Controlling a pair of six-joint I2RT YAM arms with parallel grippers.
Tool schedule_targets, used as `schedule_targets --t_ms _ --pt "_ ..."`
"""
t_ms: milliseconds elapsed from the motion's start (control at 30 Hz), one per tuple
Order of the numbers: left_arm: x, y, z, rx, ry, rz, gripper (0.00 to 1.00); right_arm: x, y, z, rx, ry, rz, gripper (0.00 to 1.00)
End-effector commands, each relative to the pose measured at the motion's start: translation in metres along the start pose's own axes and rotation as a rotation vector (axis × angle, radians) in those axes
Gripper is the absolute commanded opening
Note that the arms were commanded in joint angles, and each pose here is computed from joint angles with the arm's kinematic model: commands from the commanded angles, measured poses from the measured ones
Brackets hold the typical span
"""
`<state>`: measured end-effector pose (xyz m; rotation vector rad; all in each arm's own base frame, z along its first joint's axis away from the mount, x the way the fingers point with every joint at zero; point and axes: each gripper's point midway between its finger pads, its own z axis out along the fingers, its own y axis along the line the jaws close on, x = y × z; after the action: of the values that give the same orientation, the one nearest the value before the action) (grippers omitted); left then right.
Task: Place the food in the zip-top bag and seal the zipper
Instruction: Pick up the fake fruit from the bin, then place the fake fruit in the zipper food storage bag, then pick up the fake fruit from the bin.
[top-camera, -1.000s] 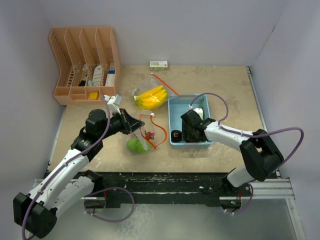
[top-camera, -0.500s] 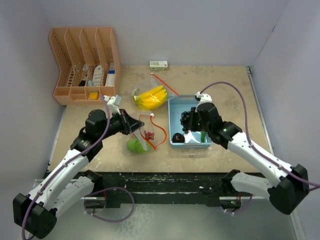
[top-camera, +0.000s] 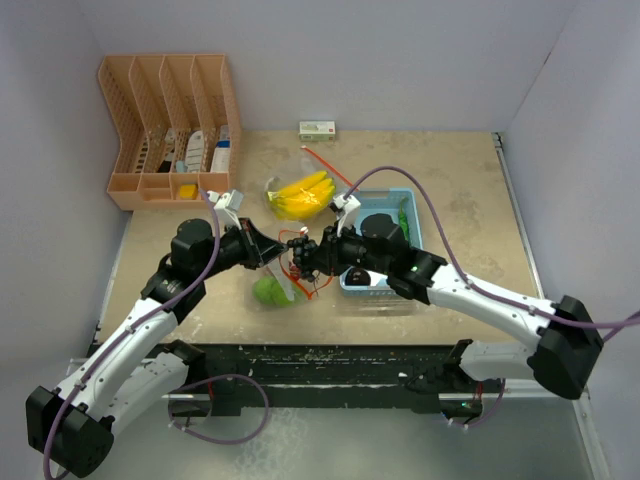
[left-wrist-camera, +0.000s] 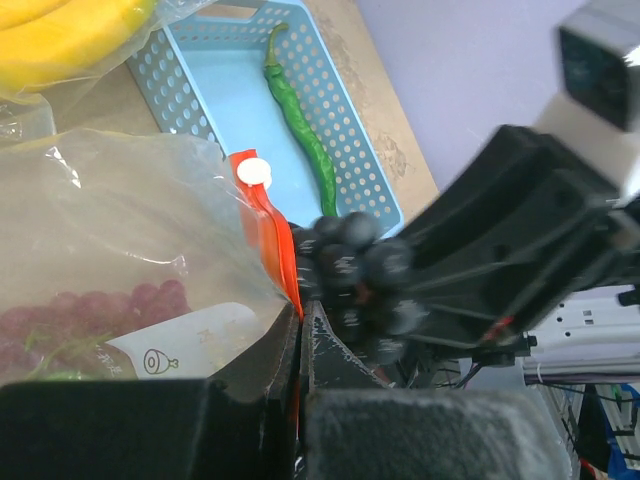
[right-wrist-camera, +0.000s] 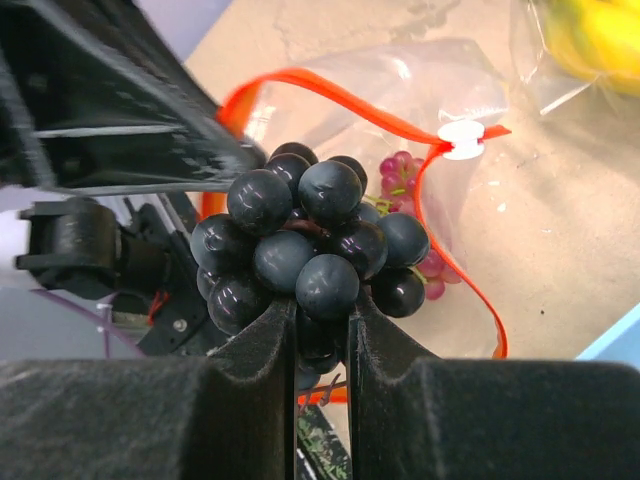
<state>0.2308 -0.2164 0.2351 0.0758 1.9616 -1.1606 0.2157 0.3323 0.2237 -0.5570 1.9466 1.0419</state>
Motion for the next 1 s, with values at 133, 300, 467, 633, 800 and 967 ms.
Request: schedule_targets --t_ms 133,300,467,633,800,967 --pt "-0.033 -0.038 -0.009 0.1 -0.093 0.061 0.0 0.011 -0.007 0.047 0.03 0.022 -0.029 0.1" --pt "-0.032 -0.036 -0.007 0.099 -0.086 0.058 0.0 0.01 -0.004 0.067 0.047 0.036 -0.043 0.29" --pt "-0.029 -0.034 -0.005 0.1 -0.077 0.055 0.0 -0.016 0.012 0.068 0.052 -0.028 -0.068 0.71" --pt "-0.028 -0.03 -0.005 0.087 -0.078 0.056 0.0 -0.018 0.005 0.049 0.114 -0.025 -0.075 0.98" --pt "-0.028 -0.03 -0.005 0.088 -0.077 0.061 0.0 -0.008 -0.028 0.004 0.294 -0.032 -0.057 1.0" --pt "-0.028 -0.03 -0.006 0.086 -0.079 0.068 0.0 0.025 -0.088 -0.058 0.664 0.039 0.039 1.0"
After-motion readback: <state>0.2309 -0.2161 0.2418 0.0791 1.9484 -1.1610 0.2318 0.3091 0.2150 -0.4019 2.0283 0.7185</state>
